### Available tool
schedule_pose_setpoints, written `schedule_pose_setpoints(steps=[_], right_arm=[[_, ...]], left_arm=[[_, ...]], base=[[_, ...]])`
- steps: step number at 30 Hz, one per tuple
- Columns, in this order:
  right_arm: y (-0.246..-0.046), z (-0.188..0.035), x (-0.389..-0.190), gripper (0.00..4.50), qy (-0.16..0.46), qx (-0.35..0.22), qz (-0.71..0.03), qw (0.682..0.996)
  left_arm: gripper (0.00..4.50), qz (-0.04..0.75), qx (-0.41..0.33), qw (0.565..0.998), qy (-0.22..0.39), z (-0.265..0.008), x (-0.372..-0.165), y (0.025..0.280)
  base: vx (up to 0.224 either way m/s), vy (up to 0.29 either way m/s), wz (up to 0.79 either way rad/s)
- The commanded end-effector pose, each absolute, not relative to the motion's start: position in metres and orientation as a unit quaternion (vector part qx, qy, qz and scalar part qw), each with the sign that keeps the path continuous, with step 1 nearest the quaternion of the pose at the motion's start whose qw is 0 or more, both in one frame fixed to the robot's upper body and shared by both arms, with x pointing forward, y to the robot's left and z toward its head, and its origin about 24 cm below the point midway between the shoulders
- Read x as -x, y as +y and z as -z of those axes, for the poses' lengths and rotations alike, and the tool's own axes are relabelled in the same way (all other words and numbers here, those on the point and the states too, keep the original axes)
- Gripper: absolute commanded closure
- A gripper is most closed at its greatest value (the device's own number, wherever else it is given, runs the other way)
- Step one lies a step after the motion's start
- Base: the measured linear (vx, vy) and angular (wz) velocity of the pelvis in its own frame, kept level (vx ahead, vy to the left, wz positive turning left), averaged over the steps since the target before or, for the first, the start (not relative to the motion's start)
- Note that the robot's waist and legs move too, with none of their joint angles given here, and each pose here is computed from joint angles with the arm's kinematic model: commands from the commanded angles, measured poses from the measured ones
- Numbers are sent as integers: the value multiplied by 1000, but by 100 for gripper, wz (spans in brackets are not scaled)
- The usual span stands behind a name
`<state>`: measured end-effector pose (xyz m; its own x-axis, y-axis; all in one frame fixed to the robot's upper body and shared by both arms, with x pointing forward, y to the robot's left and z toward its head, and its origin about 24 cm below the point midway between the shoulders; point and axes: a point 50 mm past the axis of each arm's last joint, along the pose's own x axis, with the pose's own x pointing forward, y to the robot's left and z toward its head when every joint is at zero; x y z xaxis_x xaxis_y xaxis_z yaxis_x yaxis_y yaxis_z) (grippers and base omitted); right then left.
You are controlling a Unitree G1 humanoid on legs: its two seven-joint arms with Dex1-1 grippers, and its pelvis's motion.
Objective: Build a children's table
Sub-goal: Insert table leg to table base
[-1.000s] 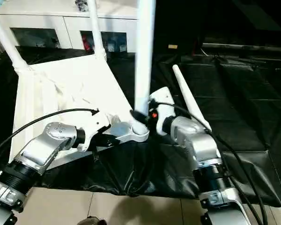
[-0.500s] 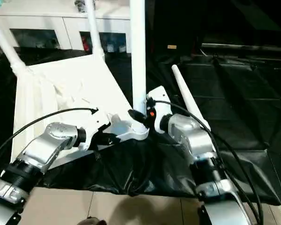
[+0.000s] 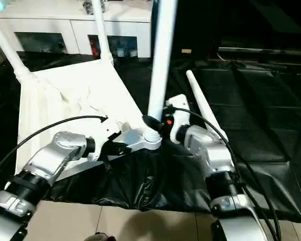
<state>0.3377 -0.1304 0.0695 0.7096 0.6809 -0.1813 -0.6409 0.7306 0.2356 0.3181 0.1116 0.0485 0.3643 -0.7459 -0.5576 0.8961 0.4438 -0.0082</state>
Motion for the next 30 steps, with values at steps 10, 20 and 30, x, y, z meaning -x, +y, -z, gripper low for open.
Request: schedule_pose_setpoints(steps=[10, 20, 30], right_arm=[[-160, -36, -317, 262, 156, -104, -295, 937], [-146, -43, -306, 262, 150, -6, -342, 928], [-129, -51, -323, 262, 174, 49, -376, 909]], left_arm=[[450, 493, -131, 835, 208, -63, -330, 113], [450, 493, -136, 833, 209, -63, -330, 114], [450, 506, -159, 821, 213, -60, -326, 114]], base=[[0, 0, 0], [0, 0, 0], [0, 0, 0]])
